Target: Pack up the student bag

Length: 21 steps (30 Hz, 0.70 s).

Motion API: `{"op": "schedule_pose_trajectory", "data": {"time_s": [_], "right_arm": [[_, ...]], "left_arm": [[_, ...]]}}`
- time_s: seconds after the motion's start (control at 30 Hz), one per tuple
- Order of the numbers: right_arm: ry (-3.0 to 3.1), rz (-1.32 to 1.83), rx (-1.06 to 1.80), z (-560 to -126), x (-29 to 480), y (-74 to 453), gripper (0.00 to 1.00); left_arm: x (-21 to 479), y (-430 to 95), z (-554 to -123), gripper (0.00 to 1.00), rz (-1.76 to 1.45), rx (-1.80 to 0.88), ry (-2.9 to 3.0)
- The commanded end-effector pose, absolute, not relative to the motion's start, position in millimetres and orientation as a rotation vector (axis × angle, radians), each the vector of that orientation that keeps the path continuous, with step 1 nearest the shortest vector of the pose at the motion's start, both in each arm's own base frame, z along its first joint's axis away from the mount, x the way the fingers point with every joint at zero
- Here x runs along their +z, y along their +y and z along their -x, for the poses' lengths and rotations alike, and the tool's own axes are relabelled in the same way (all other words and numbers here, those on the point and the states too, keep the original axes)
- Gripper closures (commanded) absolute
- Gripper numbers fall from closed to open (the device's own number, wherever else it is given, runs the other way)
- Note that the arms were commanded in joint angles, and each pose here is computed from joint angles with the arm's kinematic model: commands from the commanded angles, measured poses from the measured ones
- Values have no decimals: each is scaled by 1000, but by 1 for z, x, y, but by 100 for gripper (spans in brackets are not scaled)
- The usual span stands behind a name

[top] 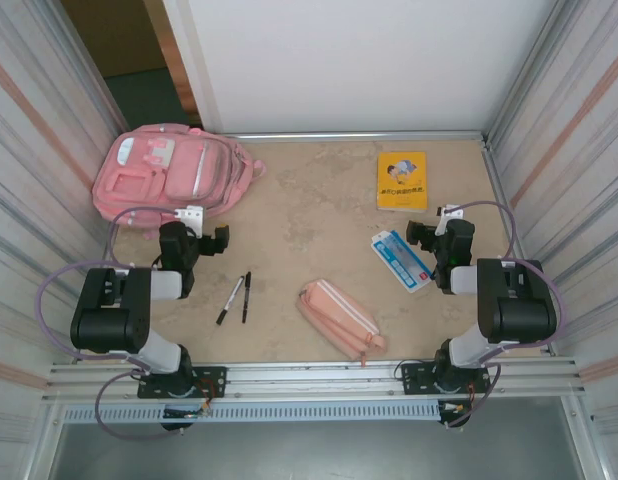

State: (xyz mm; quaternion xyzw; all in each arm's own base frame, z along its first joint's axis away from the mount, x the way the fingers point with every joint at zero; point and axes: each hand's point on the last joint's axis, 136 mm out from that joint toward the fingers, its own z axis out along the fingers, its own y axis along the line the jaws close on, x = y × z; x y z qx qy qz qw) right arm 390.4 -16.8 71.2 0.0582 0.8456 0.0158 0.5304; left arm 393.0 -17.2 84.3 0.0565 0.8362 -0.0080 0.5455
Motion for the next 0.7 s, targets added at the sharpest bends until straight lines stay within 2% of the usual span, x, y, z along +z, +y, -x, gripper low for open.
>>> {"op": "schedule_pose_trajectory", "data": {"time_s": [0.0, 0.67], "right_arm": [[1991, -117, 37, -396, 81, -16, 1], [1991, -116, 42, -396, 81, -15, 1]], "left_arm": [[92, -17, -396, 1, -138, -7, 1961], [92, -17, -396, 1, -139, -7, 1959]]}}
